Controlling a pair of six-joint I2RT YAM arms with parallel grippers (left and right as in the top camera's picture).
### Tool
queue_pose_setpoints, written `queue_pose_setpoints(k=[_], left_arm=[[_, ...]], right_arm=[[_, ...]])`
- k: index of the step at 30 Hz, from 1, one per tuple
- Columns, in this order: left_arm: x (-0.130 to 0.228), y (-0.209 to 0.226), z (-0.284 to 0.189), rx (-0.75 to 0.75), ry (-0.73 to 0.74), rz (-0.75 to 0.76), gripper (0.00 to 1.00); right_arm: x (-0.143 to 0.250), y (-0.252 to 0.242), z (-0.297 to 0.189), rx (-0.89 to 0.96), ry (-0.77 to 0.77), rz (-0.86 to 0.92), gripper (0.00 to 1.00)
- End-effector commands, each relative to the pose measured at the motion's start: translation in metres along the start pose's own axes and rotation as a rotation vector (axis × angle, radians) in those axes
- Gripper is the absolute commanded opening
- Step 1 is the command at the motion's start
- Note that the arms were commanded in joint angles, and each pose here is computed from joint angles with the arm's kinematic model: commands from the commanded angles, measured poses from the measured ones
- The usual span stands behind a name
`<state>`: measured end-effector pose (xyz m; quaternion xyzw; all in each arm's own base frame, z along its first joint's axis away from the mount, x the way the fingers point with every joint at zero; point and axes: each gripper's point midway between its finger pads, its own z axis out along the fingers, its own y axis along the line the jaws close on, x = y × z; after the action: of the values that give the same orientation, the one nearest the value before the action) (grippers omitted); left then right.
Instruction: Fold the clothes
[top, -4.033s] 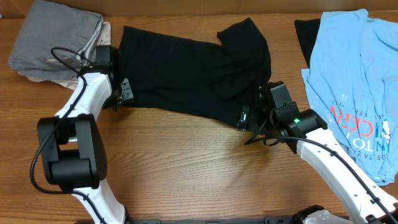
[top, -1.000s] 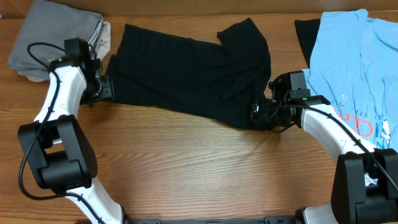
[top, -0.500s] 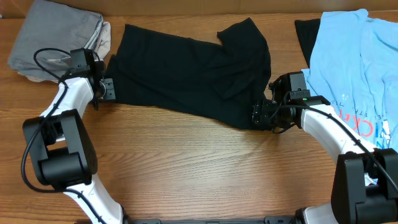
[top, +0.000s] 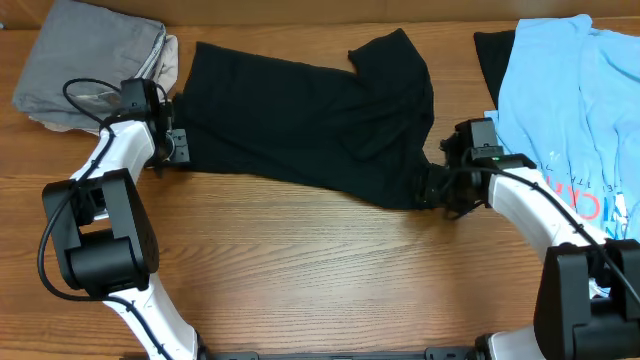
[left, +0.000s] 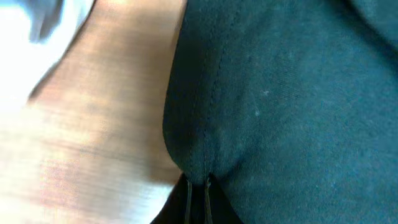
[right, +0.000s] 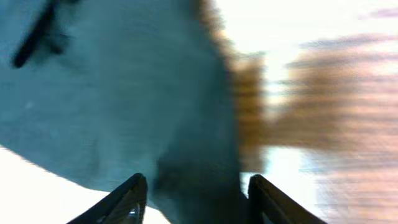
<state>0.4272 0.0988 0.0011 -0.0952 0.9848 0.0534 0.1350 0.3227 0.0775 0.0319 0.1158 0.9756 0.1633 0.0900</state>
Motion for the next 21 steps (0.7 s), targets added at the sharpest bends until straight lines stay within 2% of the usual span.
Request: queue_pose_setpoints(k=[1, 7, 10, 12, 15, 19, 21], left_arm=[[0.062, 0.023, 0.022, -0.142, 0.221, -0.087, 0.04], [0.081, 0.022, 0.017, -0.149, 0.298, -0.11, 0.04], [0.086, 0.021, 0.015, -0.15, 0.323, -0.104, 0.04], [0.086, 0.017, 0.015, -0.135, 0.324, -0.103, 0.04], [0.086, 0.015, 0.015, -0.122, 0.323, -0.105, 0.04], [0.086, 0.015, 0.015, -0.123, 0.323, -0.105, 0.04], [0.086, 0.015, 0.015, -0.122, 0.322, -0.105, 0.04]], right_arm=[[-0.005, -0.029, -0.004, 0.043, -0.006, 0.098, 0.48], [-0.014, -0.051, -0.014, 0.002, -0.022, 0.16, 0.34], [-0.016, -0.036, -0.016, -0.098, -0.017, 0.079, 0.35], [-0.016, -0.022, -0.017, -0.163, -0.017, 0.026, 0.42], [-0.019, -0.013, -0.015, -0.187, -0.029, -0.001, 0.45], [-0.02, 0.001, -0.012, -0.197, -0.041, -0.051, 0.45], [-0.02, 0.009, -0.009, -0.205, -0.044, -0.079, 0.4]])
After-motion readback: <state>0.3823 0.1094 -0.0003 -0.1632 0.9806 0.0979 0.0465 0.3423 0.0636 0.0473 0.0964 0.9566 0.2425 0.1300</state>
